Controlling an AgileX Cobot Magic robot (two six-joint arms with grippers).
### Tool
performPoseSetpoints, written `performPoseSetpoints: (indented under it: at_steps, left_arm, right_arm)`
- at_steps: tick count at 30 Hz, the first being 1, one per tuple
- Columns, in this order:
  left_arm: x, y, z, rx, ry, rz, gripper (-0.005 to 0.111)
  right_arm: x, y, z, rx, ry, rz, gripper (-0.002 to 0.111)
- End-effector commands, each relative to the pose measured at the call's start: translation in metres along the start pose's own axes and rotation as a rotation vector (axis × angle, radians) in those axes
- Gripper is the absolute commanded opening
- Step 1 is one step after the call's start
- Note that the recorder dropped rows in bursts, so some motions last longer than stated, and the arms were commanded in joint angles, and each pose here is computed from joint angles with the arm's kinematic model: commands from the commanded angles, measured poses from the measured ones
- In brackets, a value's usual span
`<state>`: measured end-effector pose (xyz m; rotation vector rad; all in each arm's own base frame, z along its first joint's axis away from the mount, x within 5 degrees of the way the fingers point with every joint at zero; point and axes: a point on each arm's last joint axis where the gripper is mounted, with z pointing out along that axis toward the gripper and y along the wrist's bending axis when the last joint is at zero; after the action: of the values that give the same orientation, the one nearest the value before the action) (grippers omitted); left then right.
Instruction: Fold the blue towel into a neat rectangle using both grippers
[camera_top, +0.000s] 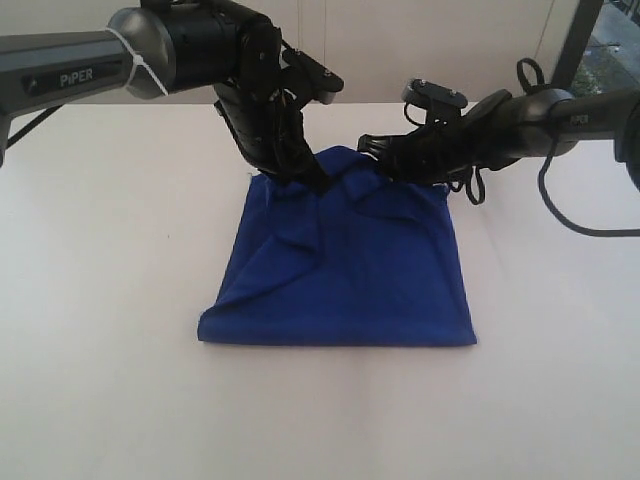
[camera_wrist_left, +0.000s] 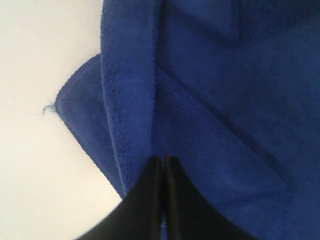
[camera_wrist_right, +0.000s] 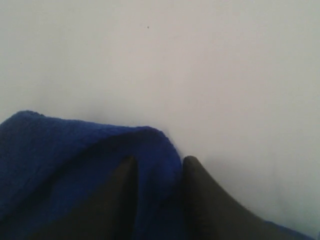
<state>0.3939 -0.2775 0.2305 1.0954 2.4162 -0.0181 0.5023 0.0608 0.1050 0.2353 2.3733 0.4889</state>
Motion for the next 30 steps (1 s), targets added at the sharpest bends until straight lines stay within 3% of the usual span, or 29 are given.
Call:
performPoseSetpoints:
  at_steps: [1, 5, 11, 17, 23, 30]
  left_arm:
    - [0.001, -0.001, -0.002, 0.01, 0.003, -0.022, 0.0]
    - [0.001, -0.001, -0.002, 0.013, 0.002, -0.033, 0.0]
    - [0.0, -0.001, -0.002, 0.011, -0.013, -0.046, 0.0]
    - [-0.001, 0.001, -0.009, 0.003, -0.019, -0.045, 0.0]
    - [0.0, 0.009, -0.049, -0.005, -0.017, -0.051, 0.0]
    - [0.016, 0.003, -0.095, 0.042, -0.039, -0.083, 0.0]
  right_arm:
    - [0.002, -0.003, 0.004, 0.016, -0.008, -0.013, 0.016]
    - [0.001, -0.004, 0.004, 0.025, -0.023, -0.013, 0.0]
    - [-0.003, -0.001, -0.002, 0.011, -0.023, -0.015, 0.0]
    - [-0.024, 0.017, -0.039, -0.04, -0.027, -0.096, 0.0]
    - [-0.032, 0.029, -0.087, -0.007, -0.004, -0.312, 0.0]
    - [-0.016, 0.036, -0.145, 0.023, 0.004, -0.377, 0.0]
